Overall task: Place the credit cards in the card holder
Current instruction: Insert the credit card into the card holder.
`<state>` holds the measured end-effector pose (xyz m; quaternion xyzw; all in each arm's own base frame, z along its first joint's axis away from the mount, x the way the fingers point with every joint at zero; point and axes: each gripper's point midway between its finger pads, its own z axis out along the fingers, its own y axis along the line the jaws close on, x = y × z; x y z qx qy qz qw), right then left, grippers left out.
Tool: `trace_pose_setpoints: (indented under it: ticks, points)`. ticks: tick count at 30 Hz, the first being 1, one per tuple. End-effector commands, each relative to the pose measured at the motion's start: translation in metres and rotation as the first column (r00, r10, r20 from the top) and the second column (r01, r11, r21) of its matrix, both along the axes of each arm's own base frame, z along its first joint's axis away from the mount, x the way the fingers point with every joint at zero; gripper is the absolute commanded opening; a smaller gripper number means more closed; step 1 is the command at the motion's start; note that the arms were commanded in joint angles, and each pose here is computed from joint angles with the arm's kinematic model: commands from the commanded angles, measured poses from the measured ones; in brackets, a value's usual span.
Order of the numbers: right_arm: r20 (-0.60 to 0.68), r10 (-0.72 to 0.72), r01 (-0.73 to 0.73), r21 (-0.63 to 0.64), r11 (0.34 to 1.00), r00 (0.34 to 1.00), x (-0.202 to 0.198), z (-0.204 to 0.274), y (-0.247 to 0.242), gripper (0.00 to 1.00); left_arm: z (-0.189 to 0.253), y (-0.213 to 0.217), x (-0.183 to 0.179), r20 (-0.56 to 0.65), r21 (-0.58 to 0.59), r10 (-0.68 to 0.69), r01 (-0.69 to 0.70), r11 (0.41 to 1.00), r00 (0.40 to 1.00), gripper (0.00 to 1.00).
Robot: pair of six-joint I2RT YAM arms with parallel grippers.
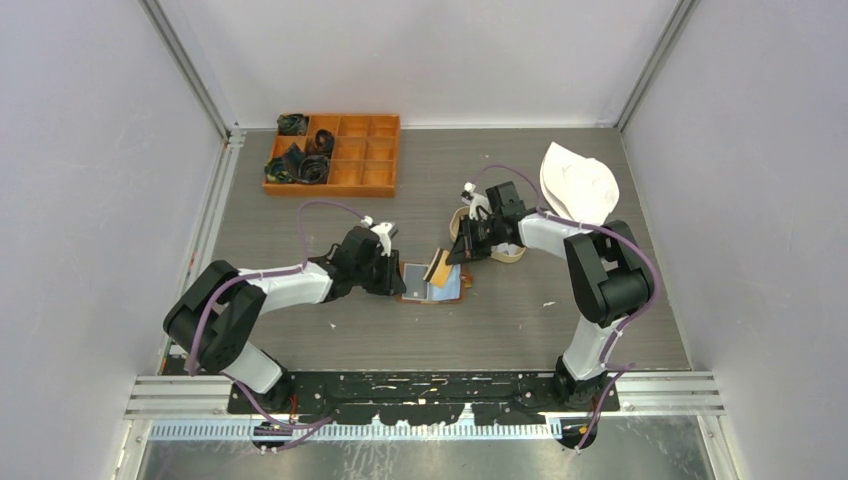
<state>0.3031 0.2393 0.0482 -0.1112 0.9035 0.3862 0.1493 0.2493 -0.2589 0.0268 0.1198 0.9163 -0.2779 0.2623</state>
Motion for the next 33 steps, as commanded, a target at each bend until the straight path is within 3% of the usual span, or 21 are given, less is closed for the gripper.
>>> trace_pose_setpoints:
  ticks: [1, 13, 33]
  points:
    - [0.033, 0.048, -0.049, 0.029, 0.998, 0.998, -0.001, 0.009, 0.012, 0.01, 0.007, -0.008, 0.004, 0.003, -0.025, -0.012, 0.012, 1.000, 1.000, 0.29]
    - [-0.019, 0.079, -0.077, 0.065, 0.995, 0.997, -0.012, 0.008, 0.019, 0.01, 0.006, -0.007, 0.005, 0.002, -0.020, -0.006, 0.006, 1.000, 1.000, 0.29]
    - [-0.142, 0.033, -0.040, -0.043, 0.998, 0.989, -0.031, -0.016, 0.018, 0.01, 0.006, -0.008, 0.004, -0.002, -0.023, -0.014, 0.014, 1.000, 1.000, 0.30]
